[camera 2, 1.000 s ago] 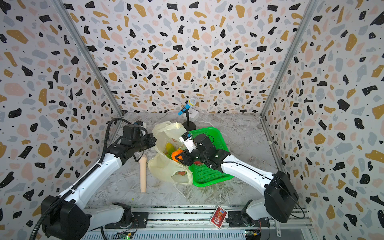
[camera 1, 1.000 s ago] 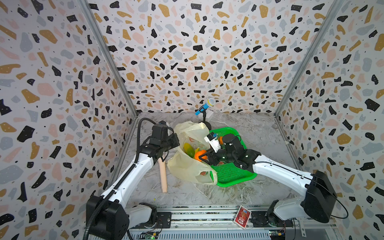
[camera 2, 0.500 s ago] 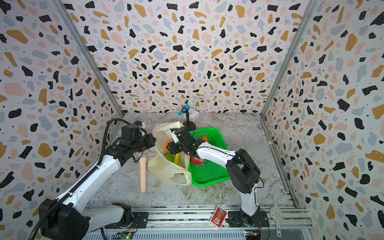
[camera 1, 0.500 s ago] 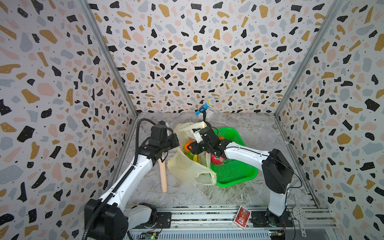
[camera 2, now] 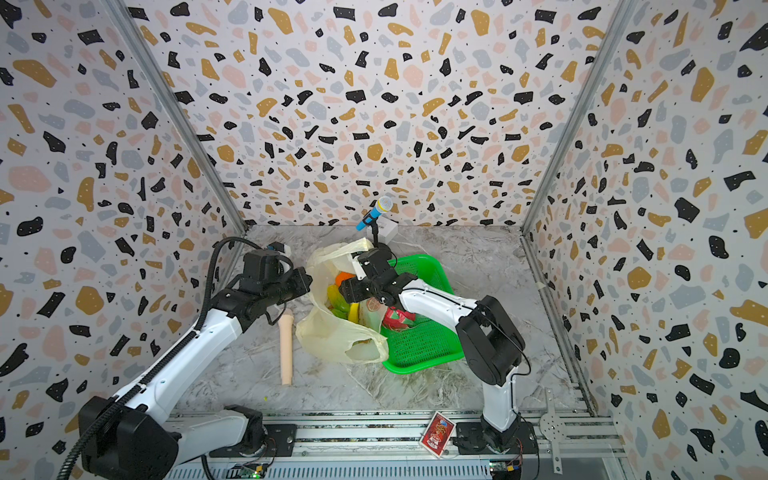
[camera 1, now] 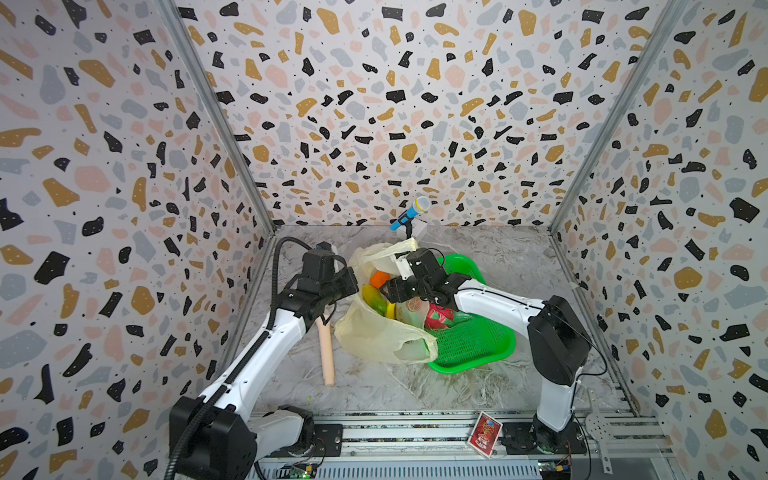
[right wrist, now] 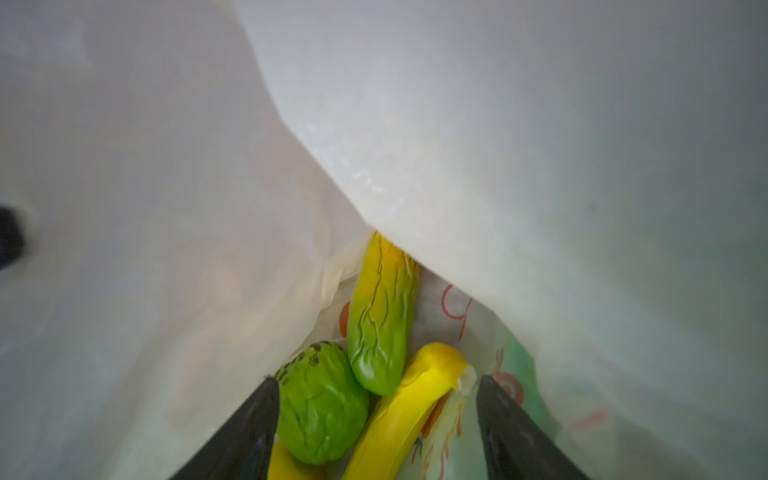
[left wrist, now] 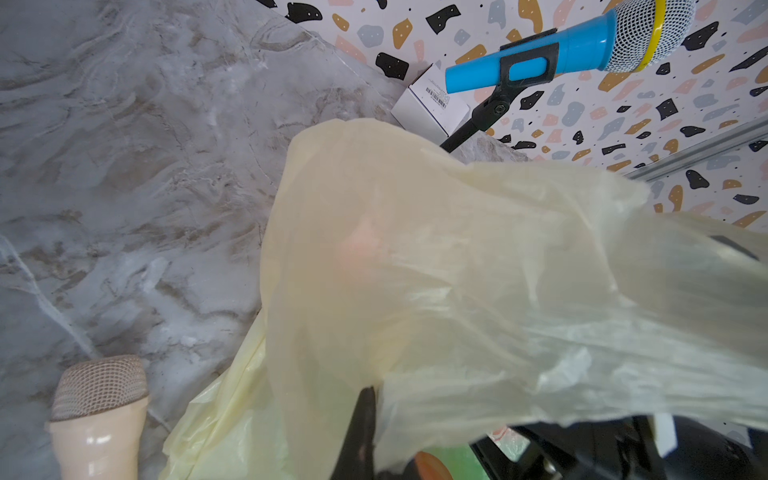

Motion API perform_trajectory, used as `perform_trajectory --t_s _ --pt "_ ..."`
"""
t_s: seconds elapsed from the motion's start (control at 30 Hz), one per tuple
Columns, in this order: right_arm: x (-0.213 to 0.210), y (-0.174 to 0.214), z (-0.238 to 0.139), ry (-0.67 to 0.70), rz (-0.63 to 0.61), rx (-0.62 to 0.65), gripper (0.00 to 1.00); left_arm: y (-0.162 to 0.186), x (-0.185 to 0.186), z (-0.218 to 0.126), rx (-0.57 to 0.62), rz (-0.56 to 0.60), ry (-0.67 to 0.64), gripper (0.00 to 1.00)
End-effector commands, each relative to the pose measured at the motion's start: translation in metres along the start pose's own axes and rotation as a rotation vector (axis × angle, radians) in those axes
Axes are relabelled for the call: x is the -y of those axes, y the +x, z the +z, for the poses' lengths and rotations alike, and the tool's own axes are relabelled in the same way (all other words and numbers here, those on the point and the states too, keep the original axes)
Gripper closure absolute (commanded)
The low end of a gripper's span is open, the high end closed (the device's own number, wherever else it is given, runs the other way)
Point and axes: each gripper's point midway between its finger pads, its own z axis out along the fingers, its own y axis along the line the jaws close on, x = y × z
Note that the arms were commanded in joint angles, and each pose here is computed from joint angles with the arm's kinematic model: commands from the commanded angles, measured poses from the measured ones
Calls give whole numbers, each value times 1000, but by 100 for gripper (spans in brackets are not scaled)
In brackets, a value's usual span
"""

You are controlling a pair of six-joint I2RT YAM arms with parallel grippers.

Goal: Place the fruits into the plastic bag
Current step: 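Return the right gripper to the basket and grasp the stemmed orange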

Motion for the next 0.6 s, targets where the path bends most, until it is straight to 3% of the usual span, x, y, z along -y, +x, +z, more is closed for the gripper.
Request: perform_trajectory --t_s 0.0,0.17,0.33,0.43,0.57 --pt "-33 -23 -38 -121 -26 97 26 -3 -1 3 16 -3 0 100" --pt "-48 -12 -78 -177 -54 156 26 -5 -2 2 24 0 -9 100" --pt "-35 -4 -112 -124 -31 233 26 -5 -3 4 21 2 -16 100" --pt "-9 -1 -128 -30 37 274 26 -5 -4 5 21 0 -22 100" --pt "57 5 -153 172 237 360 27 -5 -5 5 21 -3 -27 100"
